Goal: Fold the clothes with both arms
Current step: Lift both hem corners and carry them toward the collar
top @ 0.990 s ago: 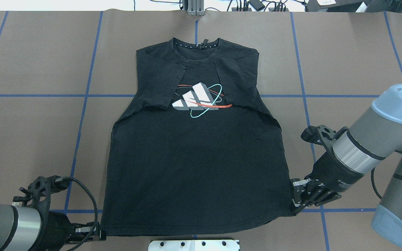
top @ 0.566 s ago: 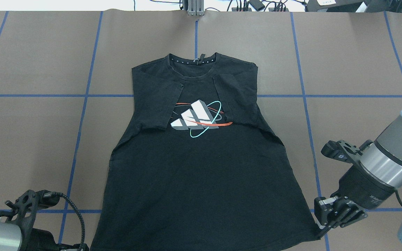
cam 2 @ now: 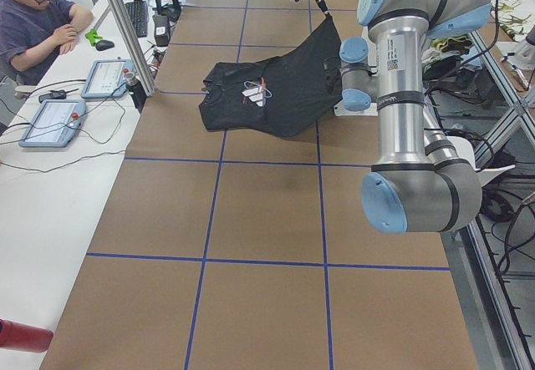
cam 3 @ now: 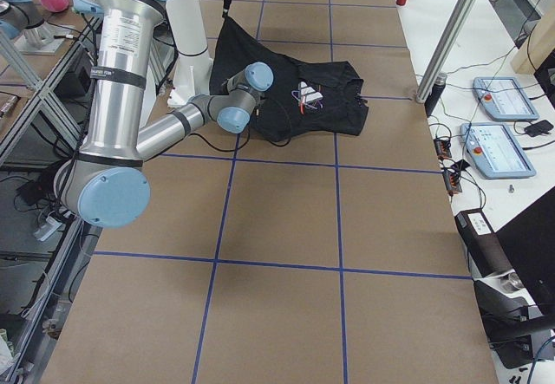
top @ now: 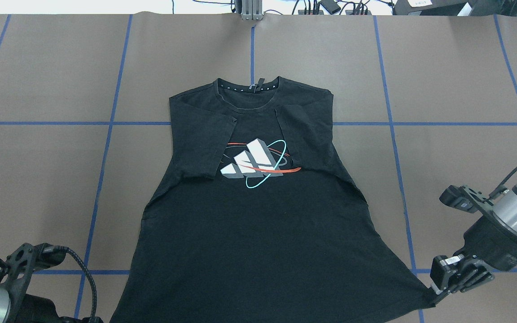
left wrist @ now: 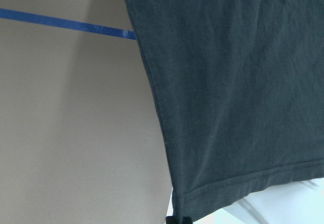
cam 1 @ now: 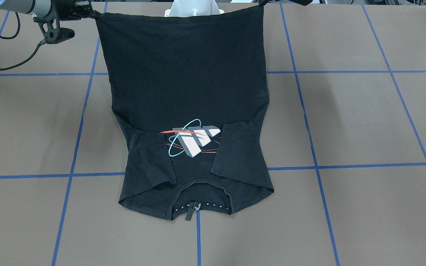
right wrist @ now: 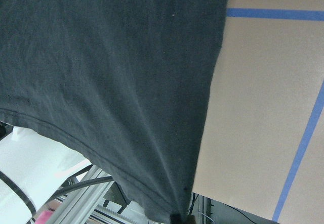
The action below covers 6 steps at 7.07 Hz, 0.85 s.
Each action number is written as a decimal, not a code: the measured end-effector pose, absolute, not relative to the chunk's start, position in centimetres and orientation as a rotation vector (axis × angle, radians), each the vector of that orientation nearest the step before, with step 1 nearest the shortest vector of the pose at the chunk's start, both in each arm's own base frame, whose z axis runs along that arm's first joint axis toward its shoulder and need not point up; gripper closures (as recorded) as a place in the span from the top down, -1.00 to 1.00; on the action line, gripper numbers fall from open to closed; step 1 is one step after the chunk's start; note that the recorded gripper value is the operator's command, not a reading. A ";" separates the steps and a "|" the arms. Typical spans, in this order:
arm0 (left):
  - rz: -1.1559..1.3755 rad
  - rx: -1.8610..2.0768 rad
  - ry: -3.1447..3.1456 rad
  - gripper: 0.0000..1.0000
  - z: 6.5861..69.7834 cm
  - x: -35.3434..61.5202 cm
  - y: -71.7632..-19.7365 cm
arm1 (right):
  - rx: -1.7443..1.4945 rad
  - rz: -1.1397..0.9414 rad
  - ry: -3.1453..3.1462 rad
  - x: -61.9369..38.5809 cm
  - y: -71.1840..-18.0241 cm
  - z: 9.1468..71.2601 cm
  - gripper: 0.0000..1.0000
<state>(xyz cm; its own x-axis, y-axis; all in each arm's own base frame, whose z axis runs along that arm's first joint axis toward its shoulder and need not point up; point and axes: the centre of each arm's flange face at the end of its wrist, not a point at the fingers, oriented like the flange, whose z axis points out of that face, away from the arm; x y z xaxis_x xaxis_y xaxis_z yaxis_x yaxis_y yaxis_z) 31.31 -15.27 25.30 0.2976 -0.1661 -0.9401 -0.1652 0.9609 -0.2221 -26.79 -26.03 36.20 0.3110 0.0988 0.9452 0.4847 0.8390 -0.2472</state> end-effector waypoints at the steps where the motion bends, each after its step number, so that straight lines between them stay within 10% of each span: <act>1: -0.016 -0.292 1.318 -1.00 24.0 30.4 -17.1 | -0.511 -0.249 -1.269 -26.6 -28.0 37.1 -1.00; 6: -0.155 -0.099 1.363 -1.00 24.3 26.8 -28.4 | -0.333 -0.068 -1.339 -23.6 -40.4 38.1 -1.00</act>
<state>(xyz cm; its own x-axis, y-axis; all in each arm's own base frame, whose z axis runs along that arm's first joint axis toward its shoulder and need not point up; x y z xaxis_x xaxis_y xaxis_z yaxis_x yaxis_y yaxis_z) 26.80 -28.37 24.34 0.1980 -0.1676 -0.9658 0.0528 0.9857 -0.1602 -23.61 -40.40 38.05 0.2354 0.1411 0.9616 0.2381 0.9509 -0.1978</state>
